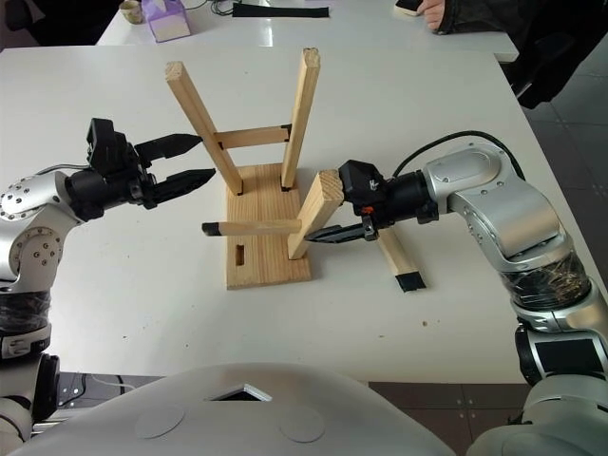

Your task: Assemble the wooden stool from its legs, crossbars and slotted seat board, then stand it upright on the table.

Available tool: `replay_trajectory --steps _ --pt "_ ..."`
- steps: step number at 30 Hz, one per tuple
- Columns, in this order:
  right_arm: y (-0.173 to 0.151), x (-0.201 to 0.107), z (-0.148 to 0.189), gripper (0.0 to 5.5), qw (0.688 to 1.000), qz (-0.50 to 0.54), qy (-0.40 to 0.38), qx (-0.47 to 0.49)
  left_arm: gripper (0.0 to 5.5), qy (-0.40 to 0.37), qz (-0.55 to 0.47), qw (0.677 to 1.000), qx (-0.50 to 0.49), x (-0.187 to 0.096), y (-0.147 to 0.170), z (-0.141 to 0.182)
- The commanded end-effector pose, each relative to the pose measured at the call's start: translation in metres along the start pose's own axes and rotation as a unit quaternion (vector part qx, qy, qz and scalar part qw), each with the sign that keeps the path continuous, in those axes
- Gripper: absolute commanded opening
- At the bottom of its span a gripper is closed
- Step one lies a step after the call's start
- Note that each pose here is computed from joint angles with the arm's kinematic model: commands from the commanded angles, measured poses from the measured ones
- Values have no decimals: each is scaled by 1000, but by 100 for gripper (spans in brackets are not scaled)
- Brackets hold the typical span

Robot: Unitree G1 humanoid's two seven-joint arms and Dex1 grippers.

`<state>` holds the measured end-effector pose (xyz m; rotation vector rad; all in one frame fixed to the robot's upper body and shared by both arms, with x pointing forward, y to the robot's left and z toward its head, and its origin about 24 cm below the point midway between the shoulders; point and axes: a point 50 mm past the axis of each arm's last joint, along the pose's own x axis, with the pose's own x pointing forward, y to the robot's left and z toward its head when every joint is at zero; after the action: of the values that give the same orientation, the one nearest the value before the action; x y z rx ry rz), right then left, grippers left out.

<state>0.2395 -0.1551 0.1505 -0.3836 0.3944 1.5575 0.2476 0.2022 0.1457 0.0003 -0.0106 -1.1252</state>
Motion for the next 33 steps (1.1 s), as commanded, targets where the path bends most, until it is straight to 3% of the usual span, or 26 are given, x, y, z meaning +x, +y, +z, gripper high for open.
replay_trajectory --steps 1,3,4,10,12,15,18,23,28,33 --pt "2 -1 -30 204 995 -38 54 70 326 3 9 1000 11 -2 0 1" --pt "3 -2 -28 204 996 -42 50 65 326 2 10 1000 12 -2 1 3" --pt "3 -2 -27 240 996 -47 48 61 326 2 11 1000 13 -2 2 3" --pt "2 -3 -22 322 995 -82 34 53 326 0 21 1000 14 -4 3 2" --pt "3 -7 -21 322 994 -93 33 50 326 -1 24 1000 15 -4 3 2" --pt "10 -23 -32 322 989 -125 72 39 326 -5 32 999 18 -7 4 5" --pt "27 -43 -46 361 978 -170 112 45 326 -13 48 999 23 -14 2 10" --pt "68 -50 -67 426 939 -302 118 111 326 -47 125 991 25 -37 -11 17" --pt "89 -36 -92 426 893 -396 110 182 326 -59 182 981 15 -43 -22 14" --pt "92 -25 -117 426 867 -428 103 233 326 -63 188 980 11 -34 -18 14"
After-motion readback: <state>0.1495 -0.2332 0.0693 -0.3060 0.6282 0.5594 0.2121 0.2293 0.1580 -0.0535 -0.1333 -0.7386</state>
